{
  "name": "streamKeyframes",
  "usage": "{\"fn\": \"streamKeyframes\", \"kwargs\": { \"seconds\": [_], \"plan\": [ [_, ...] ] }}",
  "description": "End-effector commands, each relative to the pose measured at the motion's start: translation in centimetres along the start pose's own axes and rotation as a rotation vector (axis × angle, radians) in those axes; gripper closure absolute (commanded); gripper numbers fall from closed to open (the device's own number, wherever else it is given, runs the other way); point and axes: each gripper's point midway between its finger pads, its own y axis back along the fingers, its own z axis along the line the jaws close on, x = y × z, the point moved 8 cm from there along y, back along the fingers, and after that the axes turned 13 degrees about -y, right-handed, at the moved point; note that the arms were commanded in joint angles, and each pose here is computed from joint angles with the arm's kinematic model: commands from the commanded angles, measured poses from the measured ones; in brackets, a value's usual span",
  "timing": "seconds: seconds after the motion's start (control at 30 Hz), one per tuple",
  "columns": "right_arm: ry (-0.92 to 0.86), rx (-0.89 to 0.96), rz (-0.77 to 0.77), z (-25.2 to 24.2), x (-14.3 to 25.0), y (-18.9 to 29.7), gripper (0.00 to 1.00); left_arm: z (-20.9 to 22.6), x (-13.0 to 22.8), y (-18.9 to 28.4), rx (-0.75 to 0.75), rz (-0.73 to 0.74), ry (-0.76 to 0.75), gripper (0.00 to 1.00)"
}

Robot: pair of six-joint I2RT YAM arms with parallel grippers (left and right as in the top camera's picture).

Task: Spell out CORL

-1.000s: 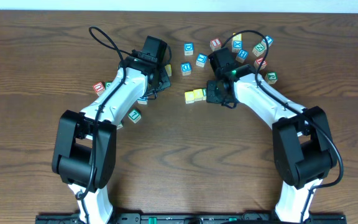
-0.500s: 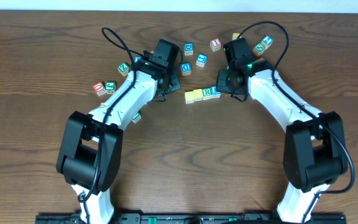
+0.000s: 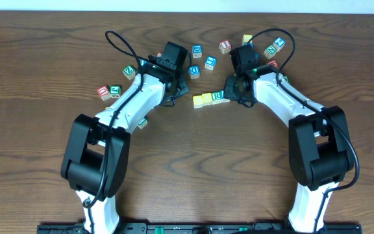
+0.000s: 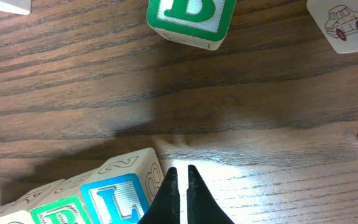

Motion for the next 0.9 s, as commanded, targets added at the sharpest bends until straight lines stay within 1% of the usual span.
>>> {"fn": "streamKeyframes", "kwargs": {
  "seconds": [0.0,0.2,0.5,0.87],
  "plan": [
    [-0.018,0.013,-0.01,-0.2,-0.2,-0.3,0.98,-0.7,1.0,-1.7,0.042,0.053,0.017,0.93],
    [-0.018,0.015,-0.007,-0.2,-0.1,-0.3,0.98,-1.1,1.9,-3.5,0.058,0.097,0.01,0.92],
    [-0.016,0.008,-0.006,-0.2,-0.1,-0.3,0.97,-1.6,2.2,-3.5,0.089,0.117,0.005,0.93],
    [0.045,-0.031,0.01,0.3,-0.1,-0.3,0.97,-2.5,2.6,-3.5,0.115,0.122,-0.011,0.93]
  ]
}}
